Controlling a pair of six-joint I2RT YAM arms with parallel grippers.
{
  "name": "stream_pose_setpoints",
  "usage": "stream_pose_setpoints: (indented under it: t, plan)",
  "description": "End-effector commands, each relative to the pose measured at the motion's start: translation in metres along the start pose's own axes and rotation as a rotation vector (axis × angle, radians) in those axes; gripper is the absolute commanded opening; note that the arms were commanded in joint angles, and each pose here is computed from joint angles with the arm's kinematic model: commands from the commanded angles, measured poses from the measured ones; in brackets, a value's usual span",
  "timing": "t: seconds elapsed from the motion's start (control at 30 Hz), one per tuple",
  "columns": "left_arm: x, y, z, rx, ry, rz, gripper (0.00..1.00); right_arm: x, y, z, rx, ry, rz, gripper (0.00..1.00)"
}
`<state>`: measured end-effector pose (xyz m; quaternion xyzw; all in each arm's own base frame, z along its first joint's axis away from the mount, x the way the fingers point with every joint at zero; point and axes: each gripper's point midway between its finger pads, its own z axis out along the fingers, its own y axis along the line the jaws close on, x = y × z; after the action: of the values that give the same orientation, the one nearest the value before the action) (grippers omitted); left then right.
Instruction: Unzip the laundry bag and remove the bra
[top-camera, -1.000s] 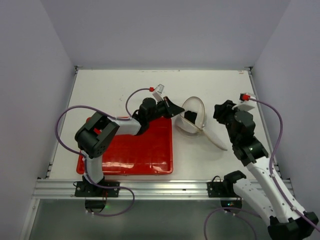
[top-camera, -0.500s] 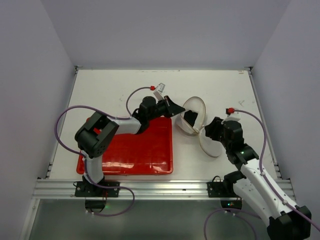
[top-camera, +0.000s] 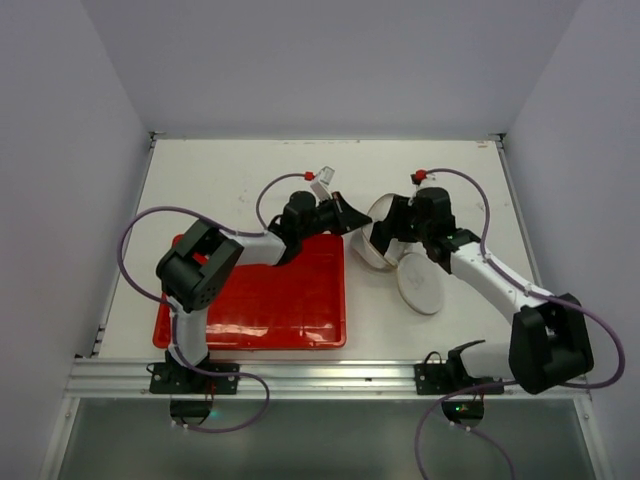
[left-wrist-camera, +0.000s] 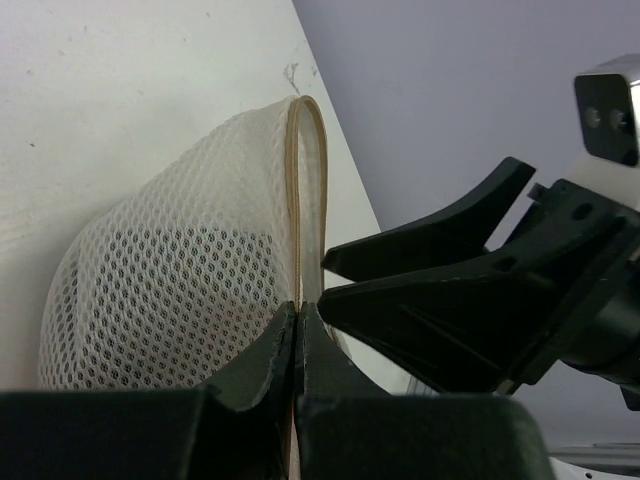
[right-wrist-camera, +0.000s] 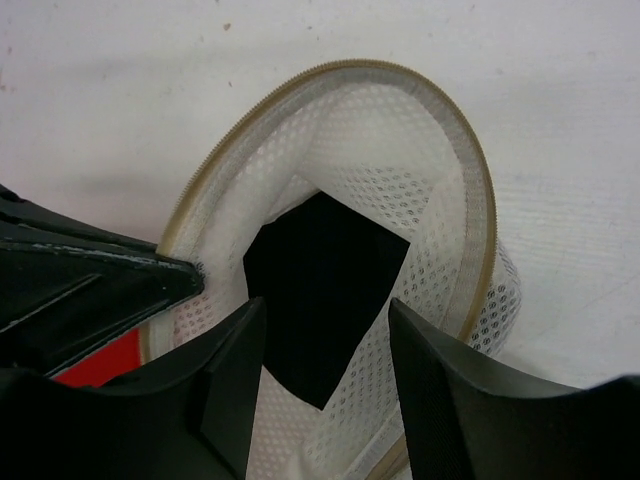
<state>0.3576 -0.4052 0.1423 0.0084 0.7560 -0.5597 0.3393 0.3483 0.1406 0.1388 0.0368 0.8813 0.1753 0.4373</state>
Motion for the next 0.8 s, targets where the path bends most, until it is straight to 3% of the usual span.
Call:
stream_pose_setpoints:
  t: [0.0, 0.27, 0.47, 0.6, 0.77]
  plan:
    - [-0.017, -0.011, 0.008, 0.028, -0.029, 0.051, 0.0, -0.013, 0.011, 0.015, -0.044, -0.008, -0.022, 0.54]
    - [-0.027, -0.016, 0.012, 0.017, -0.04, 0.072, 0.0, 0.003, 0.028, 0.03, -0.16, 0.033, -0.009, 0.5]
    - [-0.031, -0.009, 0.01, -0.045, -0.05, 0.088, 0.0, 0.026, -0.019, 0.04, 0.087, 0.117, -0.018, 0.5]
    - [-0.028, -0.006, 0.007, -0.051, -0.045, 0.089, 0.0, 0.011, -0.049, 0.03, 0.263, 0.076, -0.059, 0.54]
    - [-0.024, -0.009, 0.007, -0.029, -0.034, 0.083, 0.0, -0.004, -0.044, 0.017, 0.257, 0.04, -0.09, 0.55]
